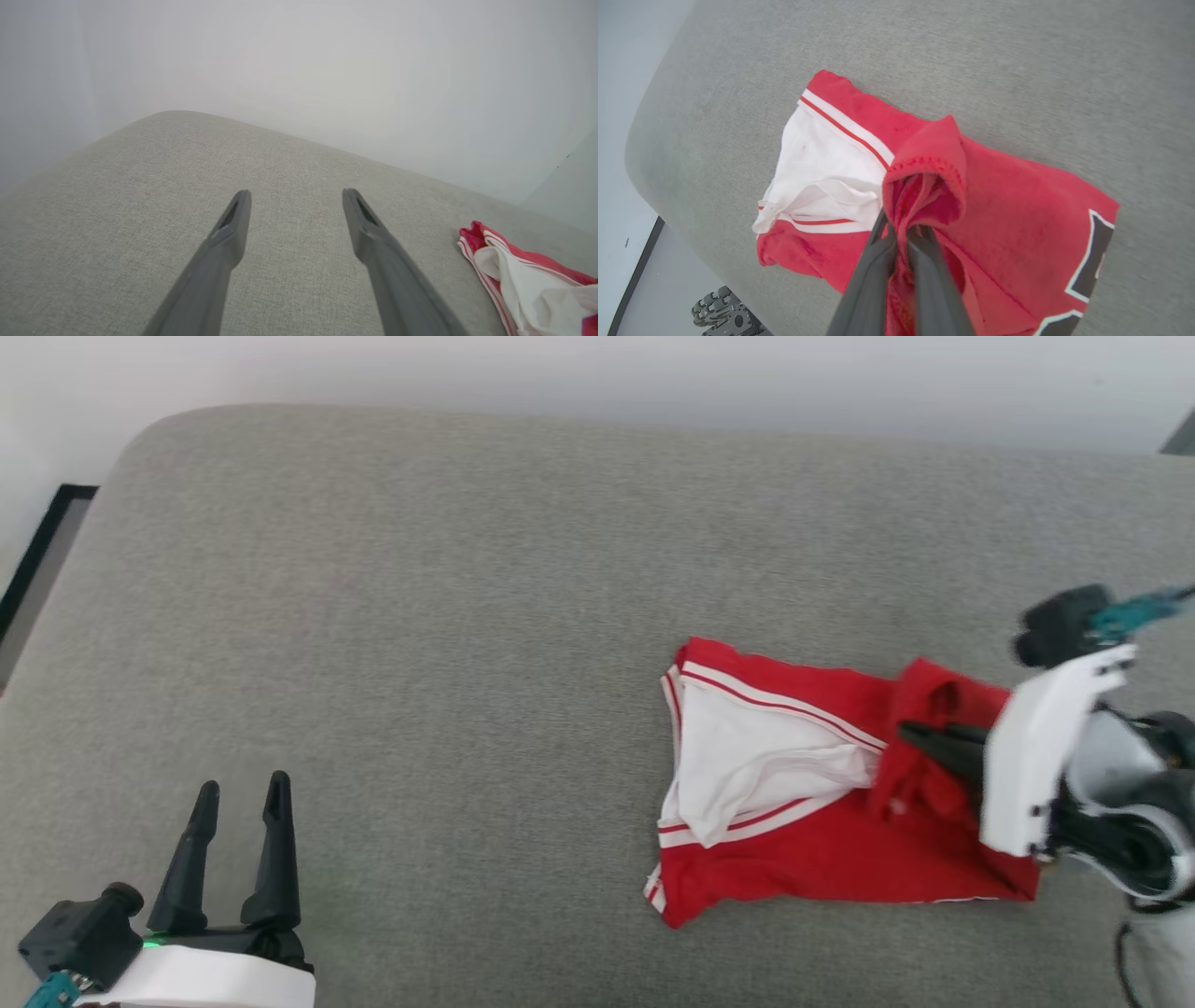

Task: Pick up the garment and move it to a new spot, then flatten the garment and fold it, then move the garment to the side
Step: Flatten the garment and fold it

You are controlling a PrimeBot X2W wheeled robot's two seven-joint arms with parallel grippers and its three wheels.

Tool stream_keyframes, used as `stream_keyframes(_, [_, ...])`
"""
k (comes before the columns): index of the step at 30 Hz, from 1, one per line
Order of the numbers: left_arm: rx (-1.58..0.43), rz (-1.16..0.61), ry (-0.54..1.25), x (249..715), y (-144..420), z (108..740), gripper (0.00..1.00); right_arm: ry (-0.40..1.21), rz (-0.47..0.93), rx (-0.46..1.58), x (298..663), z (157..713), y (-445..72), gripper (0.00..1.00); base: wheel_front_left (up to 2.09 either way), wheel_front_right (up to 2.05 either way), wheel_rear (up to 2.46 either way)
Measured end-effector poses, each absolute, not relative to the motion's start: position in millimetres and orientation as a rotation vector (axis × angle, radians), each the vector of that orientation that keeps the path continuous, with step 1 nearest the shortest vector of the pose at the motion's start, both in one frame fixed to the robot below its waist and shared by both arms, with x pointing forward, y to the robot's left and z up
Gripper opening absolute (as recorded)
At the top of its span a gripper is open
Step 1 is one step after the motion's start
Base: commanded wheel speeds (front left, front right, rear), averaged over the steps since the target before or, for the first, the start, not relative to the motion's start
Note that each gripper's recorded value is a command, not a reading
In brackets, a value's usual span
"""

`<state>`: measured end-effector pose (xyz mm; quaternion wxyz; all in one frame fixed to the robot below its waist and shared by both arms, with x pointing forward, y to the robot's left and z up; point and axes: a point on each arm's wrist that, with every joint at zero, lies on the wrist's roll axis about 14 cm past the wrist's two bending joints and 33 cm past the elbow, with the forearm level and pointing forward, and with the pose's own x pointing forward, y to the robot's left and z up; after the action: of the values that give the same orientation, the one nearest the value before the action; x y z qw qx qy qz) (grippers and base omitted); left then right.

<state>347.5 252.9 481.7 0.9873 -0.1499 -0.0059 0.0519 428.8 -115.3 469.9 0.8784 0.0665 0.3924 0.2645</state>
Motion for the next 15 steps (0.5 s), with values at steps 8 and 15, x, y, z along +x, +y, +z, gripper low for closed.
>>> stream_keyframes(8, [-0.308,0.149,-0.015,334.2,264.3,482.7,1.0,0.852,0.723,0.099,429.6,456.7,-46.0,0.0,0.0,0.0,0.0])
stream_keyframes(15, [-0.311,0.194,-0.015,323.4,275.5,482.1,1.0,0.872,0.829,0.062,428.7,445.2,-2.4,0.0,0.0,0.0,0.0])
